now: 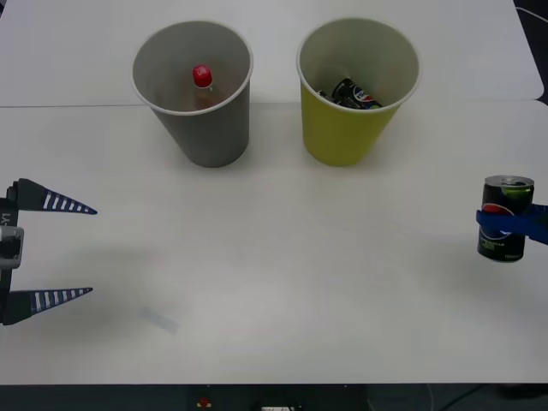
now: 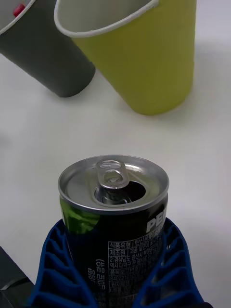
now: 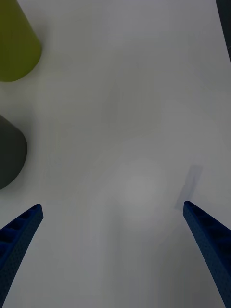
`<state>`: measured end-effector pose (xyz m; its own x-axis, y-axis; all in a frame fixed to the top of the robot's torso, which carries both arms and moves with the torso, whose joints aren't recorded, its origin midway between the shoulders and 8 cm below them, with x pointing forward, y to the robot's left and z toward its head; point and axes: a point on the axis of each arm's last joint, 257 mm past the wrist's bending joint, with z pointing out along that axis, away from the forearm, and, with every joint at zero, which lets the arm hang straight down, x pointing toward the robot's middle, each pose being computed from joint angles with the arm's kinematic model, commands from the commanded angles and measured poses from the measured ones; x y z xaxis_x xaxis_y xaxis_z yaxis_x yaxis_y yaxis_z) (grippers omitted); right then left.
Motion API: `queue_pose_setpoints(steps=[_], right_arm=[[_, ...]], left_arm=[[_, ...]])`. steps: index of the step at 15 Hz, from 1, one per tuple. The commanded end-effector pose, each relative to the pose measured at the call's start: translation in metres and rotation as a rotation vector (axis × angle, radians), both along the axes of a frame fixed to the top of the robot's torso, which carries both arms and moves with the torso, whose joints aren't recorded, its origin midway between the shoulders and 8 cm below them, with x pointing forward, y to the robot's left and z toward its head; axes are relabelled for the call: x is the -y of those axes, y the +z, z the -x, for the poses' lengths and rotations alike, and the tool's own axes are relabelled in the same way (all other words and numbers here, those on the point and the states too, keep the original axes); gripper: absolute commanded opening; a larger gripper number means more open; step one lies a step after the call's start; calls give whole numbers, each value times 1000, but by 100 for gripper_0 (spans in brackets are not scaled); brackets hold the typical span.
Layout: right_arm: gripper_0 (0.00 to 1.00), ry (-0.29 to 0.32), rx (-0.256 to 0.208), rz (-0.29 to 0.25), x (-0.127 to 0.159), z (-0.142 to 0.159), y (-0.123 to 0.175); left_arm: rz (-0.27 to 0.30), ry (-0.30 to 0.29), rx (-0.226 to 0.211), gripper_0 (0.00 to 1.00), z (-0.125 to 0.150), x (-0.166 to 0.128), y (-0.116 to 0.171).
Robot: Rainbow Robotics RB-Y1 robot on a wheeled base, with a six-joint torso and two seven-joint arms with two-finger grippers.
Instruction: Put the can into the green bin and the plastic bottle into the gray bin
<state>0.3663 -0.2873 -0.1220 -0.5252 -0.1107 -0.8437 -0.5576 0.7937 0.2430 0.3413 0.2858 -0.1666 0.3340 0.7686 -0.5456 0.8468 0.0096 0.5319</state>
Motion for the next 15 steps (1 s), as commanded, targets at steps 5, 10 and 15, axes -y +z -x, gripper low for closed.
queue_pose_setpoints(steps=[5,10,15], right_arm=[[0,72,74,108,-8,-15,59],[0,165,99,226,-43,-43,97],[0,239,60,296,-62,-84,123]], left_arm=[[0,0,0,100,0,0,0],[0,0,0,100,0,0,0],[0,0,0,100,0,0,0]])
